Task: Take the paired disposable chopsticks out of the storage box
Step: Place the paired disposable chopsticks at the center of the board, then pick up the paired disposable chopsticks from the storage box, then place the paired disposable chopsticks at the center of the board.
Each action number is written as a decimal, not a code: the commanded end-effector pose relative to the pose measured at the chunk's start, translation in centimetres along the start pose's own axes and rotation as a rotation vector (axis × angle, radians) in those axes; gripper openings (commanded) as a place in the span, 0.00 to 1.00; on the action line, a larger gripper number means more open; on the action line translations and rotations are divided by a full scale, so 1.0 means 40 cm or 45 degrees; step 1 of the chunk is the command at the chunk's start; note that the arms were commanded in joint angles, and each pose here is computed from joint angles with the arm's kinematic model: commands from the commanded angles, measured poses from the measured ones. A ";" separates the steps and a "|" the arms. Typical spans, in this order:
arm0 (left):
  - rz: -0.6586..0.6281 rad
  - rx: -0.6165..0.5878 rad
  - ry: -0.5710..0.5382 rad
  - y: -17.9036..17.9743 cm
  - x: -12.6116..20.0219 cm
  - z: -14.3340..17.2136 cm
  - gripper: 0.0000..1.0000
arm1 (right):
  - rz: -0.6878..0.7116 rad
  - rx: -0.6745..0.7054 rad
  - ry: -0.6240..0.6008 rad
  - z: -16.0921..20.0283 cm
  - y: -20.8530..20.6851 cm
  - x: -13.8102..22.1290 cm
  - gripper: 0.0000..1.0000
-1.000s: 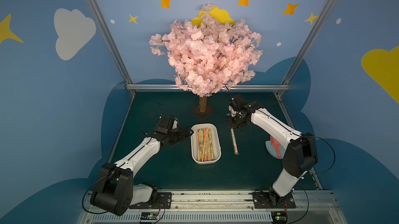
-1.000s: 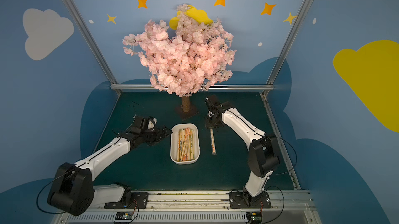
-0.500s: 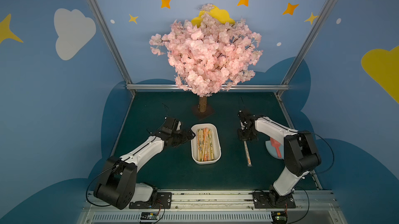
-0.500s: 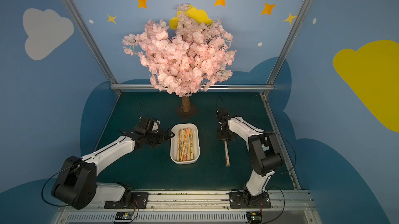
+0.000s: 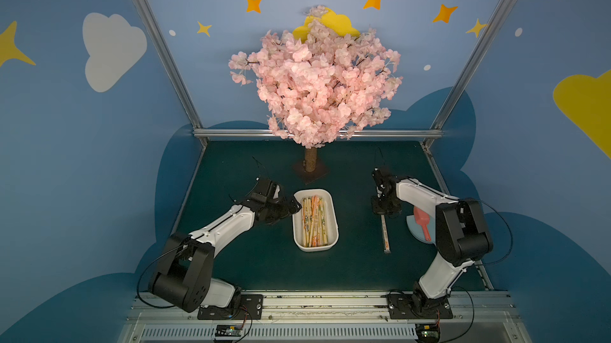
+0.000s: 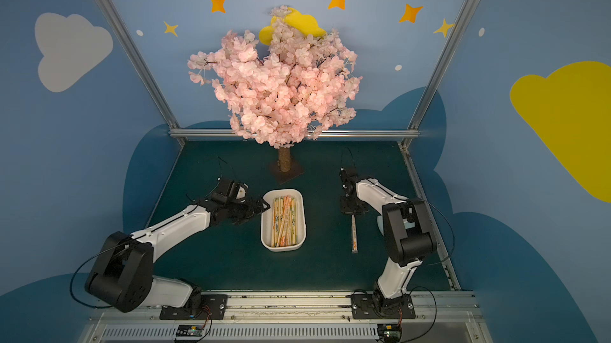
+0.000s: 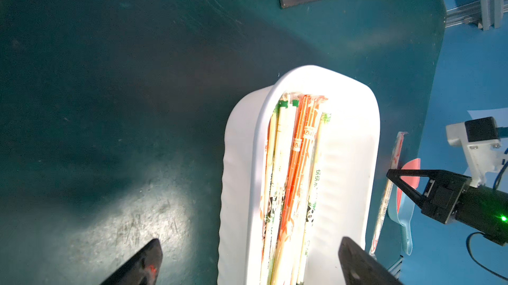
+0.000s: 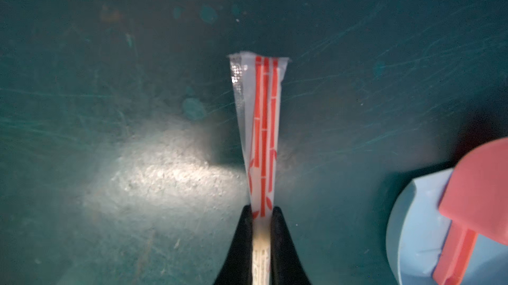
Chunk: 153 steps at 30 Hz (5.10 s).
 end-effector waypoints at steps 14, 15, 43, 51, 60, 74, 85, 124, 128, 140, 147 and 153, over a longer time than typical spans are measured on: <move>0.001 -0.029 0.004 -0.004 -0.006 -0.003 1.00 | -0.066 -0.079 -0.003 -0.007 0.010 0.034 0.39; -0.003 -0.031 0.001 -0.004 -0.006 -0.004 1.00 | -0.086 -0.084 -0.006 -0.003 0.010 0.048 0.39; -0.097 0.139 -0.030 0.117 0.022 0.018 1.00 | -0.549 0.120 0.072 0.180 0.472 0.269 0.29; -0.089 0.159 -0.011 0.131 0.022 0.026 1.00 | -0.502 0.171 0.126 0.222 0.543 0.226 0.27; -0.060 0.166 0.001 0.131 0.019 0.026 1.00 | -0.420 0.193 0.171 0.240 0.594 0.175 0.26; -0.037 0.169 -0.002 0.133 0.022 0.028 1.00 | -0.336 0.188 0.212 0.245 0.606 0.118 0.26; -0.036 0.169 -0.002 0.133 0.026 0.031 1.00 | -0.334 0.209 0.226 0.241 0.623 0.108 0.23; 0.012 0.040 -0.056 0.088 0.077 -0.008 1.00 | -0.867 0.139 0.118 0.176 0.462 0.313 0.00; 0.035 0.034 -0.066 0.079 0.083 -0.009 1.00 | -0.910 0.135 0.079 0.164 0.398 0.333 0.00; 0.062 -0.015 -0.054 0.040 0.082 -0.002 1.00 | -0.685 -0.035 -0.030 0.139 0.147 0.299 0.00; 0.049 -0.042 -0.031 0.020 0.064 0.000 1.00 | -0.272 -0.076 -0.073 0.133 0.063 0.227 0.00; 0.049 -0.038 -0.021 0.006 0.056 -0.004 1.00 | -0.023 0.059 0.063 0.106 0.070 0.165 0.00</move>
Point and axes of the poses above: each gripper's point midway between its finger pads, its own x axis back along the fingers, its own y axis along the line the jaws close on, z = x × y, the point moved 8 cm from there along x, back along the fingers, and after that the axes turned 12 degrees about -x, right-handed, at the moved point
